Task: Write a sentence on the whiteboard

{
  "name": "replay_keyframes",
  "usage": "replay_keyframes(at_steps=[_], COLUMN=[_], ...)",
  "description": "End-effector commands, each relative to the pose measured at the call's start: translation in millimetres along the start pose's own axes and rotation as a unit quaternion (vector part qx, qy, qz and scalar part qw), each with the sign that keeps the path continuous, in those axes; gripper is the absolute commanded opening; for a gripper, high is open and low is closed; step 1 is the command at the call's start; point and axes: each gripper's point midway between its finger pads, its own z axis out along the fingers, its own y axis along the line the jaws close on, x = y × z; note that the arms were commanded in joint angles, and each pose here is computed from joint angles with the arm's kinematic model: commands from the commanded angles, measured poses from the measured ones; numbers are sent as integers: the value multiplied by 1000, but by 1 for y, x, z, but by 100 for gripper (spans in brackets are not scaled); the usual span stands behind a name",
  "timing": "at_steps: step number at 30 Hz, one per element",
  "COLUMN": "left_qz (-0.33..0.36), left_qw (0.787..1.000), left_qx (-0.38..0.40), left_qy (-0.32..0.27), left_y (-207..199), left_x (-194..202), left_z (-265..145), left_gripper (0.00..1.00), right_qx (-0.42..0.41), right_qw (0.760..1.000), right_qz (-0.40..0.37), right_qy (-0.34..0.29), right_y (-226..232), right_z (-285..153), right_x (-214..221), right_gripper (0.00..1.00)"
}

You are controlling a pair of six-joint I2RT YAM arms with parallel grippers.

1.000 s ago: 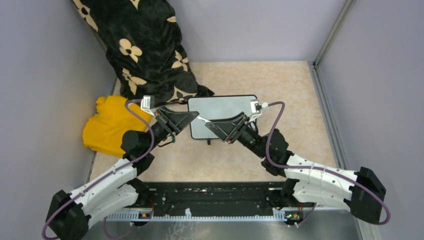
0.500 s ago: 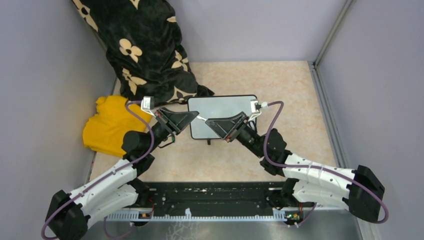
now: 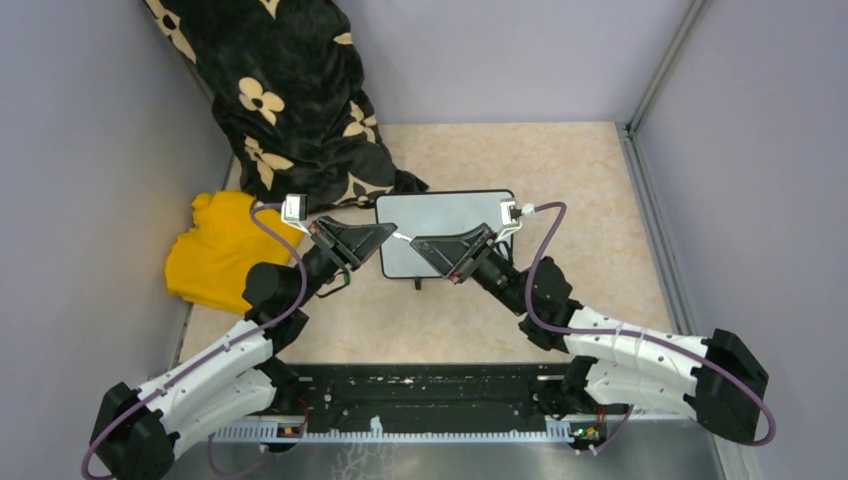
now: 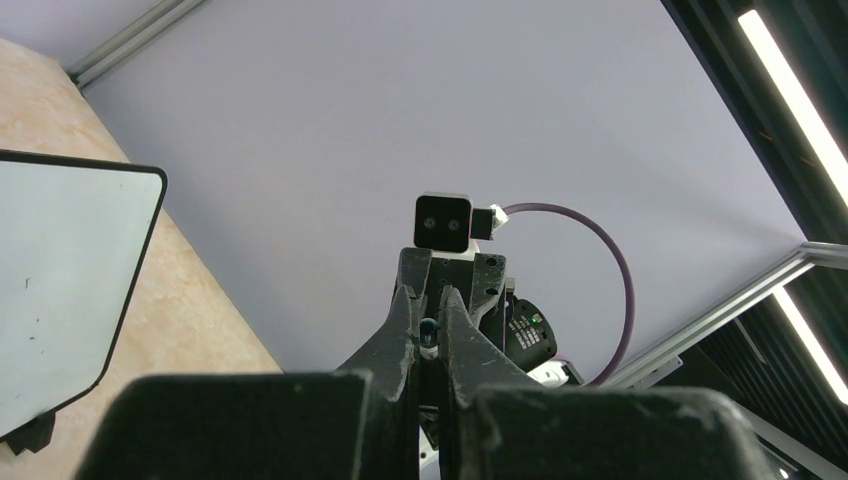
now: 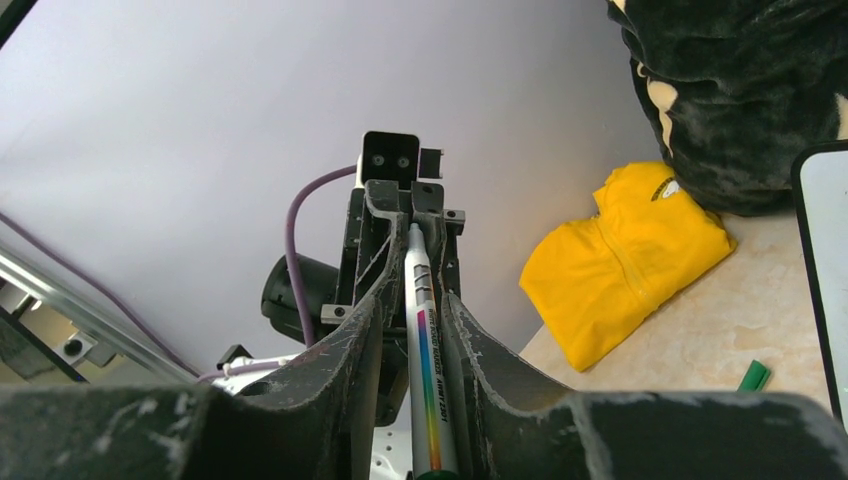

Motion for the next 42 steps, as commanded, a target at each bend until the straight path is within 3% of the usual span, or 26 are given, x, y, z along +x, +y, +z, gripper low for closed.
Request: replay_keyframes(at_steps=[1, 18, 33, 38, 42], left_qz=[1, -8, -14, -14, -15], left_qw=[1000, 1000, 1000, 1000, 999], left_qx=[-13, -20, -25, -27, -28], left_qy=[3, 5, 7, 8, 11], left_y=[6, 7, 8, 8, 9], left_x=[2, 4, 4, 4, 6], left_z=[-2, -4, -5, -5, -5], left_gripper=[0, 0, 0, 0, 0], right_qx=[-53, -49, -49, -48, -49], right_qw=[998, 998, 998, 998, 998], right_qz=[14, 13, 10, 10, 9], right_qy=[-36, -38, -37, -37, -37], right_y=[35, 32, 33, 33, 33], right_z=[7, 7, 7, 8, 7], right_x=[-23, -23, -24, -23, -24], right_gripper=[27, 18, 22, 17, 5])
